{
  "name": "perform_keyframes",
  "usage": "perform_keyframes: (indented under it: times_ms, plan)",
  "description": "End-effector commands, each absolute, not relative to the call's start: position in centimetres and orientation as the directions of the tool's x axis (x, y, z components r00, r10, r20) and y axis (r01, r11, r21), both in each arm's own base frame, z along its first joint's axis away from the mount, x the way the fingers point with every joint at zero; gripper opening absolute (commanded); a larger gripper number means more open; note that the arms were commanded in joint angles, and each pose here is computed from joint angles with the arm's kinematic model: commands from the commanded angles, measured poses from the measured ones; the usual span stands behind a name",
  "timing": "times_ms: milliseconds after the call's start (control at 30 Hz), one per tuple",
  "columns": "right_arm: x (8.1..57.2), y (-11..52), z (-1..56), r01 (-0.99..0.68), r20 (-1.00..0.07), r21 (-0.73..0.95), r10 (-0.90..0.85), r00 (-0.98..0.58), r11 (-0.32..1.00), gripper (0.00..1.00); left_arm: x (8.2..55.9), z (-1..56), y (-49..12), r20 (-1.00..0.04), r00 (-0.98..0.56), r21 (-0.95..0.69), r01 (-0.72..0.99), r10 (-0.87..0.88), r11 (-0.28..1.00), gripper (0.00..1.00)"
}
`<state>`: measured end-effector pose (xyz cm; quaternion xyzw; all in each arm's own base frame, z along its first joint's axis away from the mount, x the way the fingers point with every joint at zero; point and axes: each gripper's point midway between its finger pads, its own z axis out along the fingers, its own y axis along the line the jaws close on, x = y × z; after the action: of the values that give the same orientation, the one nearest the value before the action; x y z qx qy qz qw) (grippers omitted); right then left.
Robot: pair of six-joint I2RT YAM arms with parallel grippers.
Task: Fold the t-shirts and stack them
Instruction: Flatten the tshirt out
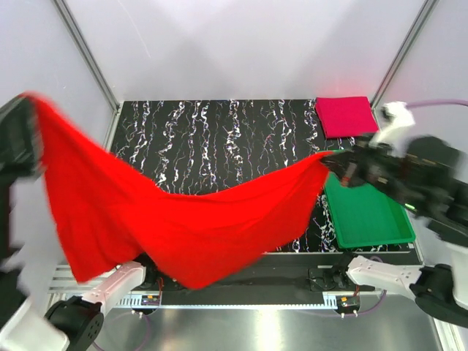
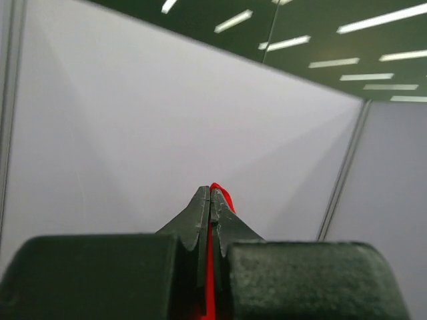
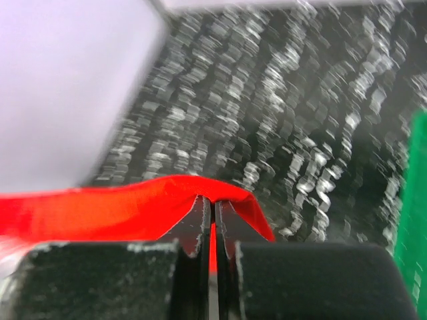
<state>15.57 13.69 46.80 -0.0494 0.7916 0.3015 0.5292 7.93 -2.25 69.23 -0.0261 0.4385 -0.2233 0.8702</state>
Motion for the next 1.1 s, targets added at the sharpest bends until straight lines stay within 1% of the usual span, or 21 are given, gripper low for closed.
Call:
perform_keyframes:
  times_ms: [0, 33, 67, 100, 167, 200, 267, 300, 333, 367, 400, 433, 467, 533, 600, 633, 667, 767, 933, 1033, 1067]
  plan:
    - [20.9, 15.3, 41.3, -0.190, -0.835, 0.325, 0.187, -0.517, 0.927, 0.00, 22.1, 63.6, -5.2, -0.893, 0.322, -0.239, 0.254, -0.315, 0.937, 0.00]
    - [21.9, 15.3, 40.3, -0.152, -0.833, 0.291, 0.172, -0.526, 0.945, 0.00, 24.2, 62.4, -5.7, -0.907, 0.294, -0.233, 0.242, -0.300, 0.942, 0.00]
    - [24.4, 15.4, 38.3, -0.079, -0.813, 0.243, 0.159, -0.560, 0.967, 0.00, 26.4, 61.1, -6.3, -0.918, 0.271, -0.228, 0.236, -0.289, 0.945, 0.00]
    - [25.7, 15.4, 37.3, -0.055, -0.796, 0.229, 0.154, -0.586, 0.972, 0.00, 29.9, 59.2, -7.2, -0.941, 0.217, -0.214, 0.218, -0.261, 0.952, 0.00]
    - [30.0, 14.5, 34.2, 0.048, -0.733, 0.238, 0.212, -0.647, 0.970, 0.00, 33.8, 57.0, -7.8, -0.961, 0.176, -0.181, 0.190, -0.215, 0.965, 0.00]
    - [31.5, 14.0, 33.4, 0.080, -0.719, 0.243, 0.235, -0.654, 0.967, 0.00, 37.8, 54.0, -8.4, -0.975, 0.105, -0.176, 0.163, -0.194, 0.971, 0.00]
    - [35.2, 14.1, 31.3, 0.104, -0.714, 0.223, 0.235, -0.659, 0.969, 0.00, 42.4, 50.9, -8.1, -0.983, 0.063, -0.163, 0.141, -0.173, 0.977, 0.00]
    - [36.8, 13.0, 30.4, 0.146, -0.705, 0.214, 0.256, -0.661, 0.966, 0.00, 45.9, 47.4, -8.1, -0.987, 0.000, -0.160, 0.115, -0.161, 0.980, 0.00]
    - [38.4, 12.8, 29.6, 0.163, -0.700, 0.213, 0.267, -0.662, 0.963, 0.00, 48.1, 45.2, -7.8, -0.987, -0.028, -0.161, 0.101, -0.159, 0.982, 0.00]
    - [40.5, 12.9, 27.0, 0.172, -0.670, 0.178, 0.248, -0.700, 0.969, 0.00, 50.3, 44.0, -7.0, -0.988, -0.024, -0.155, 0.082, -0.154, 0.984, 0.00]
    - [41.8, 11.9, 25.5, 0.199, -0.659, 0.152, 0.249, -0.709, 0.968, 0.00, 53.8, 39.3, -6.9, -0.984, -0.104, -0.151, 0.058, -0.144, 0.987, 0.00]
    - [44.1, 12.0, 22.5, 0.211, -0.631, 0.120, 0.239, -0.738, 0.970, 0.00, 55.4, 38.9, -6.5, -0.984, -0.099, -0.157, 0.056, -0.151, 0.986, 0.00]
    - [45.1, 11.8, 21.0, 0.196, -0.609, 0.110, 0.222, -0.762, 0.974, 0.00, 57.2, 38.1, -5.9, -0.982, -0.092, -0.167, 0.047, -0.162, 0.985, 0.00]
    - [48.4, 10.5, 17.5, 0.236, -0.574, 0.080, 0.238, -0.784, 0.968, 0.00, 61.5, 34.5, -6.1, -0.977, -0.132, -0.178, 0.060, -0.169, 0.982, 0.00]
    - [50.5, 9.7, 15.8, 0.252, -0.557, 0.090, 0.258, -0.789, 0.964, 0.00, 63.9, 32.8, -6.2, -0.970, -0.147, -0.208, 0.086, -0.194, 0.974, 0.00]
    - [52.4, 8.8, 14.5, 0.267, -0.547, 0.104, 0.280, -0.789, 0.958, 0.00, 64.7, 33.7, -6.2, -0.972, -0.118, -0.216, 0.090, -0.205, 0.972, 0.00]
    - [53.3, 8.6, 14.0, 0.272, -0.539, 0.123, 0.294, -0.790, 0.954, 0.00, 66.1, 31.8, -6.2, -0.966, -0.131, -0.234, 0.085, -0.222, 0.968, 0.00]
    - [55.7, 7.1, 12.2, 0.297, -0.503, 0.168, 0.341, -0.794, 0.940, 0.00, 67.4, 31.4, -6.8, -0.965, -0.108, -0.252, 0.113, -0.240, 0.961, 0.00]
    - [57.3, 6.7, 10.1, 0.271, -0.479, 0.208, 0.339, -0.810, 0.940, 0.00, 67.5, 29.8, -6.9, -0.959, -0.126, -0.268, 0.114, -0.254, 0.957, 0.00]
    - [57.5, 6.2, 10.2, 0.280, -0.483, 0.208, 0.347, -0.804, 0.937, 0.00, 66.7, 30.5, -7.0, -0.955, -0.123, -0.286, 0.123, -0.271, 0.950, 0.00]
    - [57.6, 6.3, 10.3, 0.281, -0.486, 0.212, 0.350, -0.801, 0.936, 0.00, 66.6, 31.6, -7.1, -0.953, -0.096, -0.299, 0.133, -0.288, 0.945, 0.00]
